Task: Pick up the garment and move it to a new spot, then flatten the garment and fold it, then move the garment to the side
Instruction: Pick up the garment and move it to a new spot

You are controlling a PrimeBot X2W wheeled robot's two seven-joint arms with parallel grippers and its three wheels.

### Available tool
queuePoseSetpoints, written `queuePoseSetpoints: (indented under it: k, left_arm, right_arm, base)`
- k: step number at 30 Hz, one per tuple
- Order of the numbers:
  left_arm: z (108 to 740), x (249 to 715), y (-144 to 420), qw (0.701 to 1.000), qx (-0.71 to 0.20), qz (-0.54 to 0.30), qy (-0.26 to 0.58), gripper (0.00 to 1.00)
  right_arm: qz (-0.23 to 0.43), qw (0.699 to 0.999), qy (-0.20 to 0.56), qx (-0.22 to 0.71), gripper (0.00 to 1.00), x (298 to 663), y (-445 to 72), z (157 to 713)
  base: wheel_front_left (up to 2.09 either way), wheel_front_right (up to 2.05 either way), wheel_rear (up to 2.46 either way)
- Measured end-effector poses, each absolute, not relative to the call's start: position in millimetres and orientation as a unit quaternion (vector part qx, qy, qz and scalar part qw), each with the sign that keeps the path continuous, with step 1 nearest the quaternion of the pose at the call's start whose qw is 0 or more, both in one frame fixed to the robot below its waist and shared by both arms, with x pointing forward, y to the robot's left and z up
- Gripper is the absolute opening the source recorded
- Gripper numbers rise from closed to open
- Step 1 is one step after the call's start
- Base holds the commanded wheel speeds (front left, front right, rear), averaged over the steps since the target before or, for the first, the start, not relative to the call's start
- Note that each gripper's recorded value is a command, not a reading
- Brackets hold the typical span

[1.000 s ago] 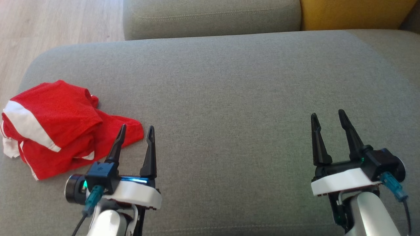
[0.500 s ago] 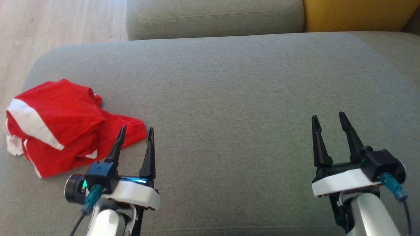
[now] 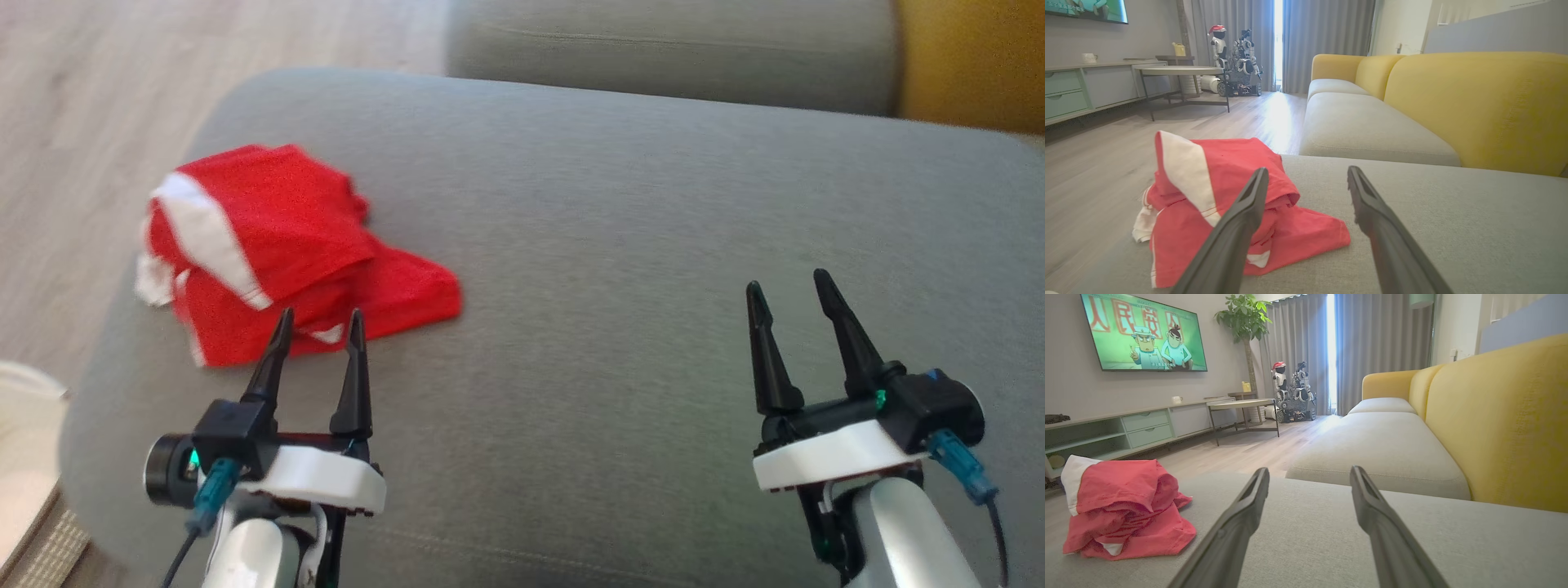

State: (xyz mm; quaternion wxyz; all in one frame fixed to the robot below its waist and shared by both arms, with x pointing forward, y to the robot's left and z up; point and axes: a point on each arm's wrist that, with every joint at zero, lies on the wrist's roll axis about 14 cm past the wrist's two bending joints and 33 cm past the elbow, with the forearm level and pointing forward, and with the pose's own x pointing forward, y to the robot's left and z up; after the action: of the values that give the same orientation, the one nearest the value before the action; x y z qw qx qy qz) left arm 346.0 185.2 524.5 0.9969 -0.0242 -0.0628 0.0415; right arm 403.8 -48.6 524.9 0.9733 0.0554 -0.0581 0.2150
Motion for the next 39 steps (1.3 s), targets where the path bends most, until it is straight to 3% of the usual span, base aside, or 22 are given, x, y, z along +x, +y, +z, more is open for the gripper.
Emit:
queuePoseSetpoints:
  k: [13, 21, 39]
  left_arm:
    - [525, 290, 252, 0.984, -0.019, 0.165, -0.065, 1.0]
    - [523, 265, 273, 0.975, -0.025, 0.21, -0.065, 1.0]
    - [521, 257, 283, 0.97, -0.037, 0.232, -0.065, 1.0]
  right_arm:
    - [0.34, 0.937, -0.043, 0.063, 1.0, 394, 42, 520]
    - [0.379, 0.922, -0.036, 0.066, 1.0, 387, 70, 517]
    - [0.374, 0.924, -0.031, 0.07, 1.0, 382, 65, 516]
  base:
    - [0.0, 0.0, 0.0]
    - [0.0, 0.0, 0.0]
    - [0.0, 0.0, 0.0]
